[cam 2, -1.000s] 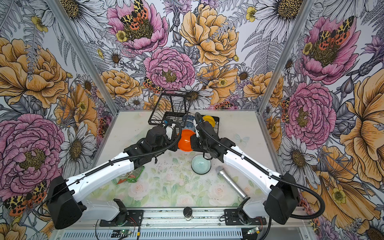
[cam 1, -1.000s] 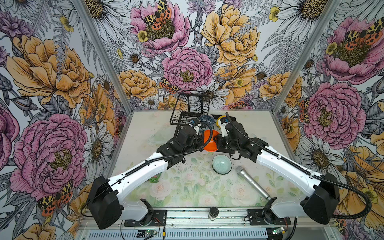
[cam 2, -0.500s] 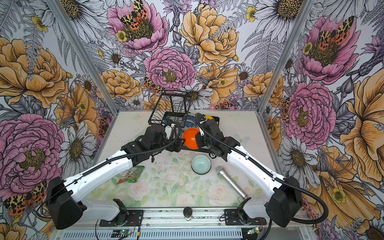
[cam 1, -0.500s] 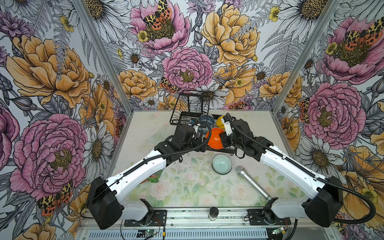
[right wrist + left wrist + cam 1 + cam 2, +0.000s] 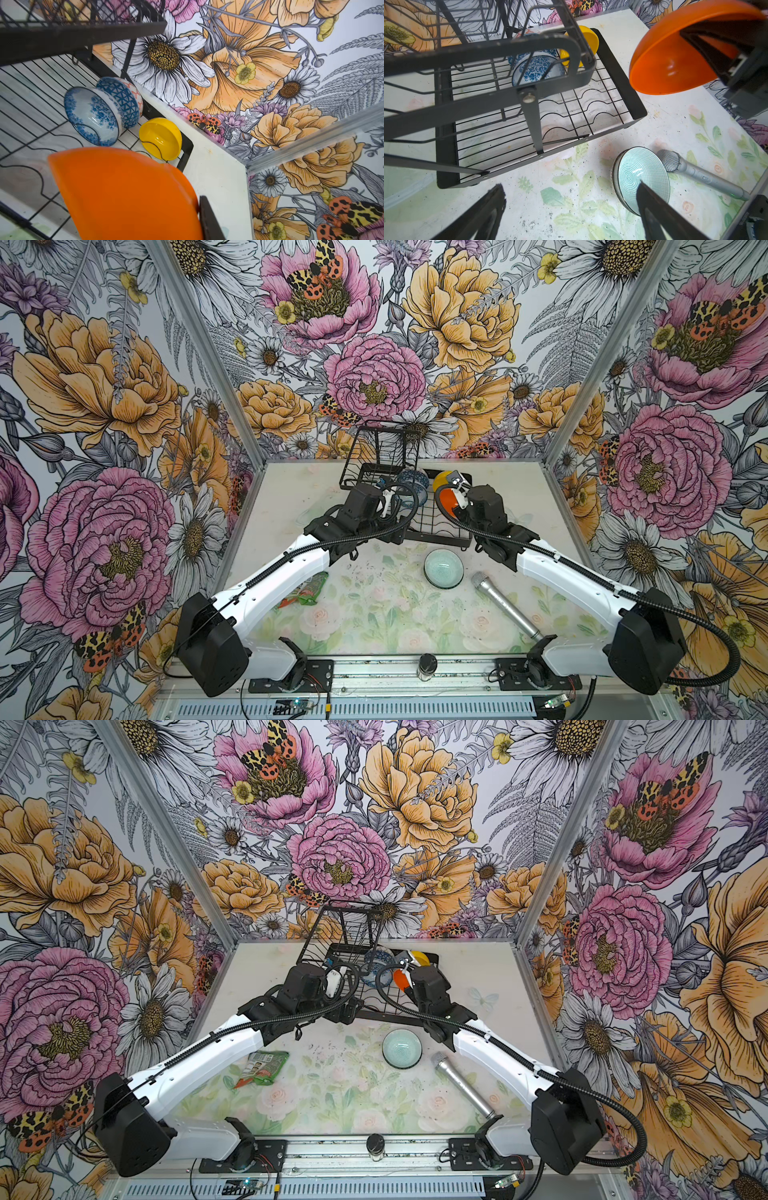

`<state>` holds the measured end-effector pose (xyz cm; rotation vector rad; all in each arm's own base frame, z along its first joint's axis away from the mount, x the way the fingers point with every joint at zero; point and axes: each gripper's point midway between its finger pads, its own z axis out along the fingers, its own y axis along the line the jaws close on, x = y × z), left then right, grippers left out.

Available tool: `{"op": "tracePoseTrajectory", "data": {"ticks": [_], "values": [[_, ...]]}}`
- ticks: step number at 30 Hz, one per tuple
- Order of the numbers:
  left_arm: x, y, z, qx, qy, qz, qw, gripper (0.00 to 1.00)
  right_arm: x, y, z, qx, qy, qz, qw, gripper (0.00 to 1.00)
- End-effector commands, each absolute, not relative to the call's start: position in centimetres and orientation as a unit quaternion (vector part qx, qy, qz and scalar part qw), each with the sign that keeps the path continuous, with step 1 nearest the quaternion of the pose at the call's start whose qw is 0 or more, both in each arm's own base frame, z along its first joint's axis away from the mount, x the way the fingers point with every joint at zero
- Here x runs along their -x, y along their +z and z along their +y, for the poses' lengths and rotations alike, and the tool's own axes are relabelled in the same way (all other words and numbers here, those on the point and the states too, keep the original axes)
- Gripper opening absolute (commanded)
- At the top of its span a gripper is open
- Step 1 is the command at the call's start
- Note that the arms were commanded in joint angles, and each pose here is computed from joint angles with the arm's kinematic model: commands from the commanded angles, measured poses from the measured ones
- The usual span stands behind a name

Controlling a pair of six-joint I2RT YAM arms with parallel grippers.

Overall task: Load the bowls into the dish rack
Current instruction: 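Grasp the orange bowl rim with the right gripper beside the rack, then carry the orange bowl into the rack beside the yellow bowl with the right gripper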

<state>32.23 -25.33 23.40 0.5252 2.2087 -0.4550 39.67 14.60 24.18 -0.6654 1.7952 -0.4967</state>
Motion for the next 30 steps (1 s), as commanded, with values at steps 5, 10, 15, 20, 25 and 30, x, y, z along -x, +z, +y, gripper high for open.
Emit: {"op": "tracePoseTrajectory", "data": {"ticks": [5,10,15,20,25,30], "values": [[-32.8,23.0,-25.8,-0.23,-0.171,0.874,0.393,0.99,-42.8,26.8,13.0,0.293,-0.313,0.669,0.608,0.0],[-32.9,23.7,-26.1,-0.23,-0.178,0.87,0.398,0.99,-44.9,24.4,12.9,0.325,-0.335,0.655,0.594,0.0],[-32.7,24.2,-26.1,-0.233,-0.184,0.867,0.401,0.99,-46.4,22.3,13.3,0.355,-0.341,0.644,0.586,0.0],[-32.5,24.2,-25.9,-0.233,-0.184,0.867,0.401,0.99,-47.6,20.8,13.5,0.373,-0.328,0.643,0.583,0.0],[-32.3,24.1,-25.6,-0.231,-0.184,0.867,0.401,0.99,-49.0,19.3,13.6,0.385,-0.328,0.643,0.575,0.0],[-32.0,24.3,-25.3,-0.23,-0.184,0.867,0.402,0.99,-50.5,17.9,13.6,0.391,-0.338,0.643,0.565,0.0]]}}
